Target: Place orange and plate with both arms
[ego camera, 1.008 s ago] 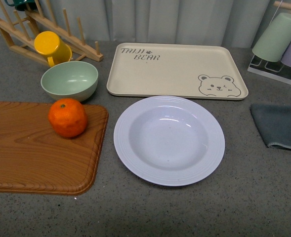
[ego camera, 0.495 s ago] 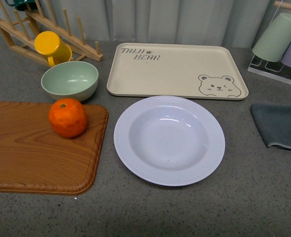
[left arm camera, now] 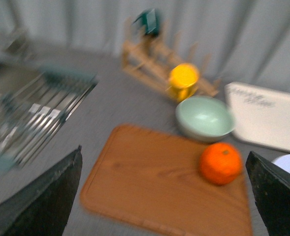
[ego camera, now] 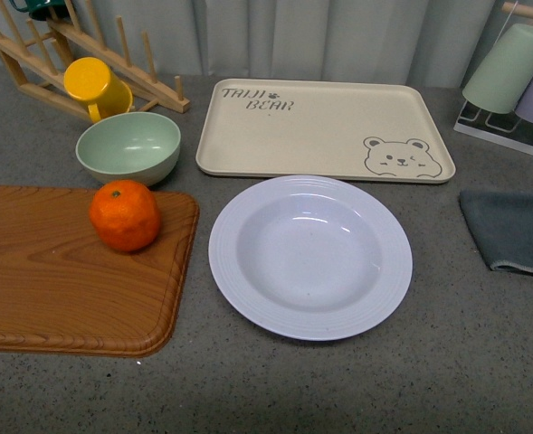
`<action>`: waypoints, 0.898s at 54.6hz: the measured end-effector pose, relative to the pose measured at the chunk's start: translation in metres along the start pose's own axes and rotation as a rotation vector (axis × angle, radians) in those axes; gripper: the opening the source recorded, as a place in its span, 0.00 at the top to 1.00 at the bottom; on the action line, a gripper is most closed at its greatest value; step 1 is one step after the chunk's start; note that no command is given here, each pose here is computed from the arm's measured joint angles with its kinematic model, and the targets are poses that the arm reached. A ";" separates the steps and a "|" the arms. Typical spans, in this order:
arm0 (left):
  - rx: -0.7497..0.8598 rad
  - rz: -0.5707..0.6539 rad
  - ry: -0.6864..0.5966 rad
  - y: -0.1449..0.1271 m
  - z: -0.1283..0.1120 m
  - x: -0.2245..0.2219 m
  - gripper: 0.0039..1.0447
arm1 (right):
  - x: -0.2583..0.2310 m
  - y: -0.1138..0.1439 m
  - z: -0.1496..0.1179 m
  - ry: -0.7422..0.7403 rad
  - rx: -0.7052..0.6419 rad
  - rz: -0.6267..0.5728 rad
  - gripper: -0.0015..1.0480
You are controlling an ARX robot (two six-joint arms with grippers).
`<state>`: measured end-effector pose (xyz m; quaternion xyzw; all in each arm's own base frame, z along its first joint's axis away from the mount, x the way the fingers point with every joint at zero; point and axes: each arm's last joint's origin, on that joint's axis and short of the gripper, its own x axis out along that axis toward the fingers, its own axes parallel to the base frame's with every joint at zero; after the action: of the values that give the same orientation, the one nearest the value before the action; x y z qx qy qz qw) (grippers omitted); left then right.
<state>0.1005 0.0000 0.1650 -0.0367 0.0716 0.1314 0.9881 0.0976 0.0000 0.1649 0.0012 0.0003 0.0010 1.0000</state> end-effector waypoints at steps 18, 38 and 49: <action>-0.137 -0.005 0.030 -0.011 0.032 0.071 0.06 | 0.000 0.000 0.000 0.000 -0.001 0.001 0.09; -0.088 -0.185 0.326 -0.059 0.005 0.175 0.06 | 0.000 0.000 0.000 0.000 -0.001 0.000 0.09; -0.012 -0.234 0.421 -0.083 -0.024 0.211 0.06 | 0.000 0.000 0.000 0.000 -0.001 0.000 0.09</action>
<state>0.3212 -0.0287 0.1135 -0.0773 0.2707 0.0057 0.9595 0.0976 0.0000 0.1649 0.0009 0.0003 0.0010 1.0000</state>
